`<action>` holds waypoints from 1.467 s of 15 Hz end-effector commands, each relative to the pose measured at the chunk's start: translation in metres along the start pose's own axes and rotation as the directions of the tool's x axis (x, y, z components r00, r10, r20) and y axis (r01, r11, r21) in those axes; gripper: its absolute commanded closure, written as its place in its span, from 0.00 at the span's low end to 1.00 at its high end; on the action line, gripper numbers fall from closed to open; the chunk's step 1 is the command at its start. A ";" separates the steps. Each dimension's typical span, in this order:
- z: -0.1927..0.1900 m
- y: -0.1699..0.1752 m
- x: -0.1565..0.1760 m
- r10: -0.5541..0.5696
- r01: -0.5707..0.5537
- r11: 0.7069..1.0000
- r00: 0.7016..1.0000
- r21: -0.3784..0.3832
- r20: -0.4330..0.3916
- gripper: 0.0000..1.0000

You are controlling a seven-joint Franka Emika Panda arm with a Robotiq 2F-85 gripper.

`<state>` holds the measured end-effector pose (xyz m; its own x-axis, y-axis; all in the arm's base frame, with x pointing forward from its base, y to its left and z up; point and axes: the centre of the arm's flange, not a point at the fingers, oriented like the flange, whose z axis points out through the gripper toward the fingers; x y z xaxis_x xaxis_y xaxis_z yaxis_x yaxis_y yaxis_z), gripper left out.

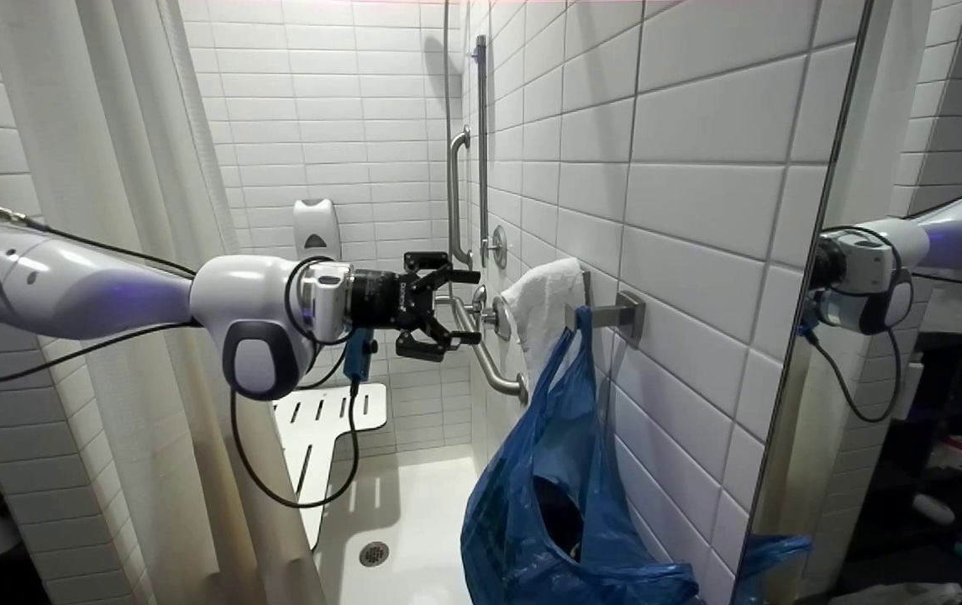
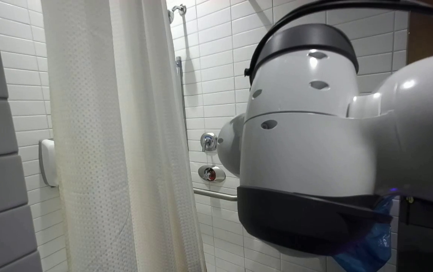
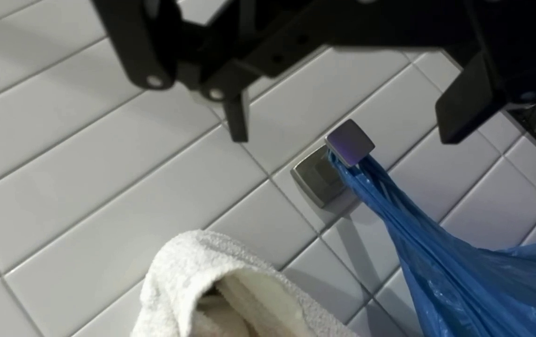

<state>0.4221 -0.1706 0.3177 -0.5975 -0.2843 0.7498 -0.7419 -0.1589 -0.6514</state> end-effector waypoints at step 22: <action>0.000 -0.016 0.010 0.005 -0.004 1.000 1.000 0.021 -0.015 0.00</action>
<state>0.4278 -0.1712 0.3357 -0.6054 -0.2713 0.7483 -0.7327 -0.1774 -0.6570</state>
